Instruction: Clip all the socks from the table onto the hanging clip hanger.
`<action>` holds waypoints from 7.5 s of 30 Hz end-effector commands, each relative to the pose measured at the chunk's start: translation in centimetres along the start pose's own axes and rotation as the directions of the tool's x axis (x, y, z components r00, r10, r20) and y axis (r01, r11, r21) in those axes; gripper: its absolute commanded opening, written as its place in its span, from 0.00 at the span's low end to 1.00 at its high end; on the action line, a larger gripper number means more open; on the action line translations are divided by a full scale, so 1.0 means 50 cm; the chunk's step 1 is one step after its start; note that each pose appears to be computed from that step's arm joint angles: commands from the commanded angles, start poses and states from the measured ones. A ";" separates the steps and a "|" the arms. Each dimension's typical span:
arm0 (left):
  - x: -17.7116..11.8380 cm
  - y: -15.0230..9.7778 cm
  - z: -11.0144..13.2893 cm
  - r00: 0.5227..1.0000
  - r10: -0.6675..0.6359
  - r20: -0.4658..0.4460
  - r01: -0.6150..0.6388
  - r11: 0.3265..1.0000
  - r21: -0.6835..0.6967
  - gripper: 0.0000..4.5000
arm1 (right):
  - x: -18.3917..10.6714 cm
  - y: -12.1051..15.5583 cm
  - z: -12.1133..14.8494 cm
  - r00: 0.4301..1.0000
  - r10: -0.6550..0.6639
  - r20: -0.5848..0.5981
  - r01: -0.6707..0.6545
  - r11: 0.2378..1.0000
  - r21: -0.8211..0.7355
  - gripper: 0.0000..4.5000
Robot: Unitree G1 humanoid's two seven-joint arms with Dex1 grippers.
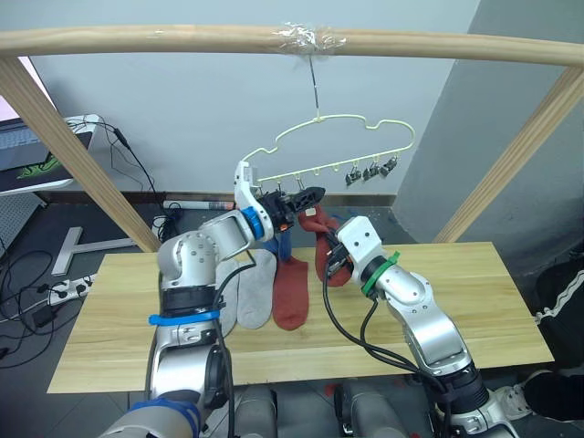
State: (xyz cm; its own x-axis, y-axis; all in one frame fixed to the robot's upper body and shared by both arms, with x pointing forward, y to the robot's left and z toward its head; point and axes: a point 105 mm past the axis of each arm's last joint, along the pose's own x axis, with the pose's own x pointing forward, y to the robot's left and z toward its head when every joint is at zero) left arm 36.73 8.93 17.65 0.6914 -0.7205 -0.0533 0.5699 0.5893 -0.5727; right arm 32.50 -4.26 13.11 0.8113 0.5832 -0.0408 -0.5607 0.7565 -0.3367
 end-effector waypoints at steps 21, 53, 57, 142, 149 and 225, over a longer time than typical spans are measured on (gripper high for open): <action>-0.133 -0.068 0.001 0.985 -0.119 -0.124 0.172 0.704 0.689 1.00 | -0.011 -0.078 0.042 0.975 -0.212 0.060 0.184 0.934 0.305 0.99; -0.108 -0.108 0.016 0.951 -0.300 -0.069 0.249 0.621 0.743 1.00 | 0.089 -0.179 0.084 0.911 -0.401 0.101 0.358 0.887 0.293 0.39; -0.109 -0.111 0.020 0.951 -0.304 -0.063 0.247 0.619 0.746 1.00 | 0.100 -0.166 0.093 0.917 -0.380 0.121 0.333 0.897 0.291 0.39; -0.004 0.193 -0.395 0.859 0.331 -0.390 0.070 0.678 0.732 0.34 | 0.061 -0.162 0.095 0.953 -0.297 0.061 0.272 0.925 0.265 0.00; 0.022 0.112 -0.374 0.934 0.174 -0.313 0.126 0.656 0.744 0.01 | 0.046 -0.177 0.089 0.958 -0.282 0.045 0.261 0.928 0.266 0.00; -0.019 0.046 -0.387 0.880 0.037 -0.474 0.335 0.658 0.674 0.83 | 0.016 -0.256 0.075 0.966 -0.099 -0.239 0.254 0.540 0.802 0.00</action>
State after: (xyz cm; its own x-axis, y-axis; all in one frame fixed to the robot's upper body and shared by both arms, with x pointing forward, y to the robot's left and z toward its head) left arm 28.55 3.93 -1.19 0.4049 -0.7625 -0.5047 0.9116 0.3795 0.1580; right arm 39.56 -11.23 21.60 0.8641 0.4575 -0.2101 -0.2739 0.7774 0.5663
